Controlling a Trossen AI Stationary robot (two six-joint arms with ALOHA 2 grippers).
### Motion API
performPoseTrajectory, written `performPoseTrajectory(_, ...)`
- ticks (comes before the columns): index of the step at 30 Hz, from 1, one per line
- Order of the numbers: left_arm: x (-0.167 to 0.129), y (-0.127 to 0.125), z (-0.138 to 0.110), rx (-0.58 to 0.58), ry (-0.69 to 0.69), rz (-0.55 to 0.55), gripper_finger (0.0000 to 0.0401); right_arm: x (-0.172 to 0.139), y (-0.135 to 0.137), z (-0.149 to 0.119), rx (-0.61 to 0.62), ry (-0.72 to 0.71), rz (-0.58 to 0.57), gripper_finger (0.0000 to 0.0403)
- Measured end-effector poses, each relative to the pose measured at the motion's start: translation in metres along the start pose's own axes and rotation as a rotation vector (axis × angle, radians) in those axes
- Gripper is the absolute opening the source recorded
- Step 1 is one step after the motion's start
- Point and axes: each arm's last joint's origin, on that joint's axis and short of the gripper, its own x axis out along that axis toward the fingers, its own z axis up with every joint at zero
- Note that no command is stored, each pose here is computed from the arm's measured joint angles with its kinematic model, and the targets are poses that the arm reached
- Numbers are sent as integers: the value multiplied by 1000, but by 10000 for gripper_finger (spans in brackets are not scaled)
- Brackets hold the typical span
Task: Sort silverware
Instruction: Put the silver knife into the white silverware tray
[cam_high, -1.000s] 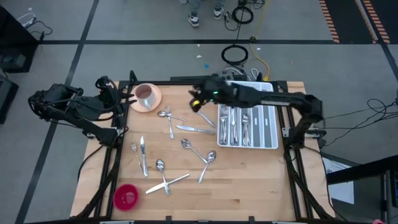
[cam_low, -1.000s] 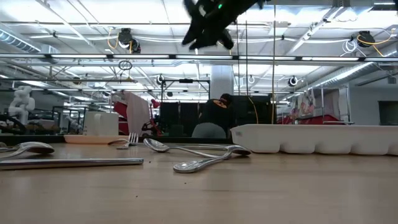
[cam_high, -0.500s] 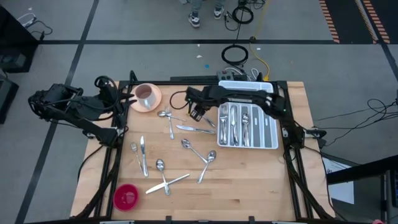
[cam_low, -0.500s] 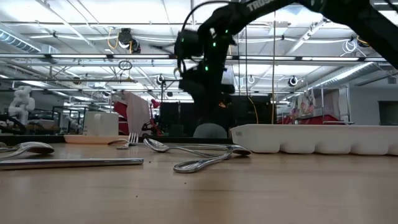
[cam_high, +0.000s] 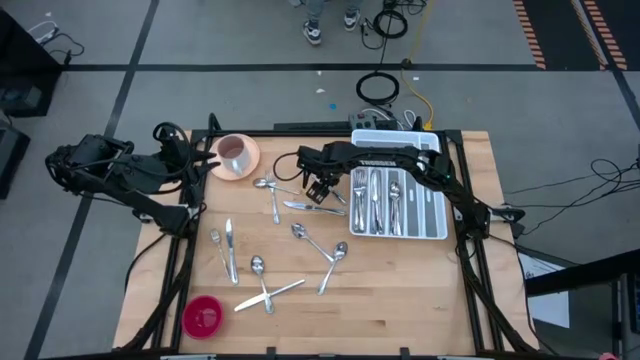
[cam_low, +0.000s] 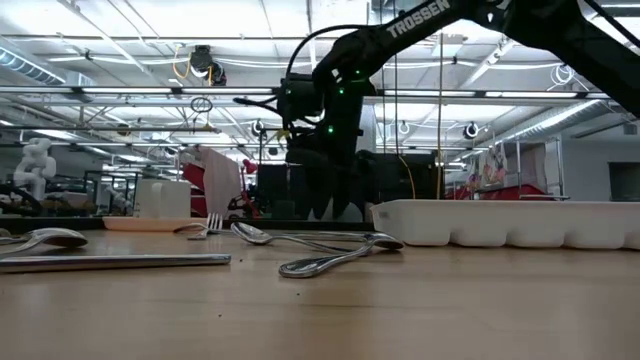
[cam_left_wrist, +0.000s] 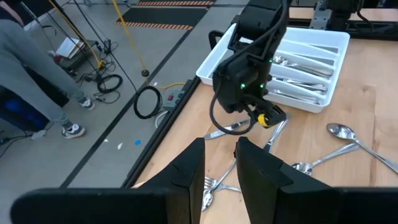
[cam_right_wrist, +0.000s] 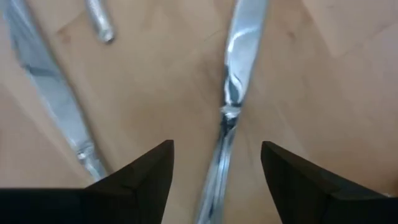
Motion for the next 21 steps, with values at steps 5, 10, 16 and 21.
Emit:
performPoseTrajectory(5,0,0,0,1,0,0,96,1,-13,4,22,5,8,227)
performPoseTrajectory(10,0,0,0,1,0,0,96,10,-20,1,27,67,62,212)
performPoseTrajectory(16,0,0,0,9,1,2,96,19,-17,-6,10,93,71,210)
performPoseTrajectory(21,0,0,0,27,-1,6,96,36,-15,-13,-4,163,49,201)
